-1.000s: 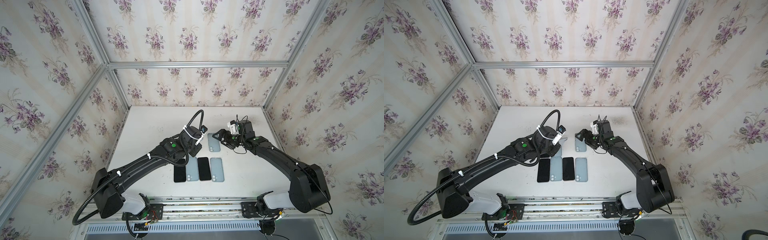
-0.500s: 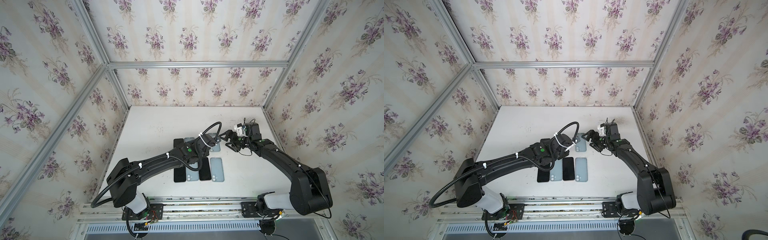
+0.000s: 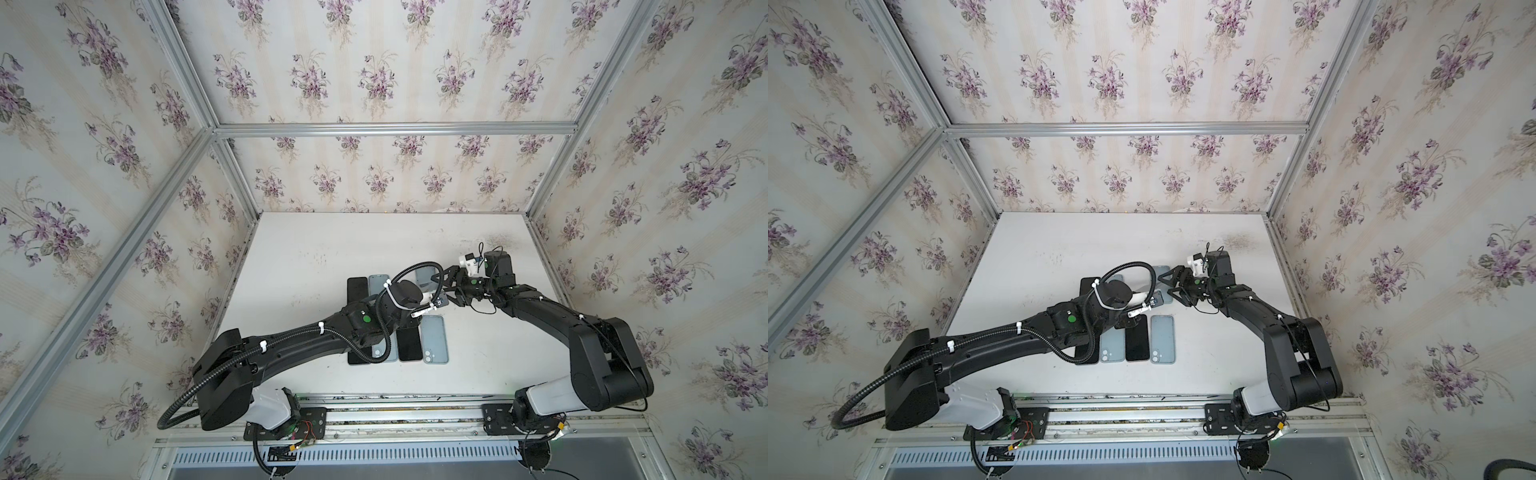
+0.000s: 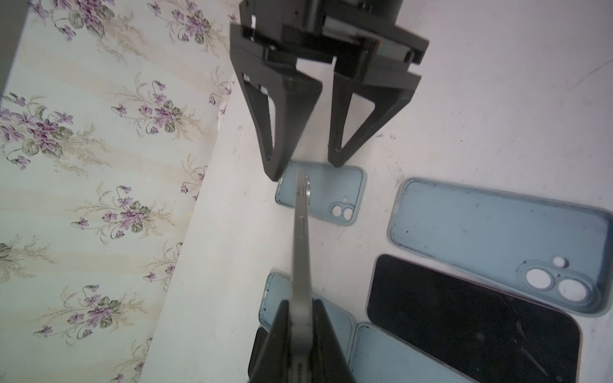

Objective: Take the phone out of the phone case
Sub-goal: 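Grasp the black phone with the right gripper beside the left gripper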

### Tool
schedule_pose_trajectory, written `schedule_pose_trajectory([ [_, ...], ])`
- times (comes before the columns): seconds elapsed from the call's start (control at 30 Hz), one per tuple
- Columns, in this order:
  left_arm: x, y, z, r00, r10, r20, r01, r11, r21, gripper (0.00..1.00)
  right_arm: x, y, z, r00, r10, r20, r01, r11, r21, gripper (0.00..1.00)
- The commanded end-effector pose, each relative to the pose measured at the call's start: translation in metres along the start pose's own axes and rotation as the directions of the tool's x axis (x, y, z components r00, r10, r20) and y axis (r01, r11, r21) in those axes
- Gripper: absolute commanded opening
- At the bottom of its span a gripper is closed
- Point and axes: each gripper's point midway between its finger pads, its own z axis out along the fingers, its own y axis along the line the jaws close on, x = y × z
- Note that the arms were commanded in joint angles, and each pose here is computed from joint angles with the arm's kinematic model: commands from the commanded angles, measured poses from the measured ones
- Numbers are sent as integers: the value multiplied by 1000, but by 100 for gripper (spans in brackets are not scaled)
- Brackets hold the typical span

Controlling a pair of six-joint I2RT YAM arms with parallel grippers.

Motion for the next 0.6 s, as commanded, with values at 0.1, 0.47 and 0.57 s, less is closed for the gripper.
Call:
schedule_pose_trajectory([
  [0.1,-33,11,-9,983,19,182,-11,999,-42,0,0,21,1,1000,-30,-4,29,994,-108,63],
  [0.47,-34,14,-7,980,37,196,-20,996,-89,0,8,32,-1,1000,-5,-4,5,986,-166,34],
  [0.57,-32,14,-6,981,36,193,-17,995,-100,0,9,35,-2,1000,-6,-5,5,985,-172,25],
])
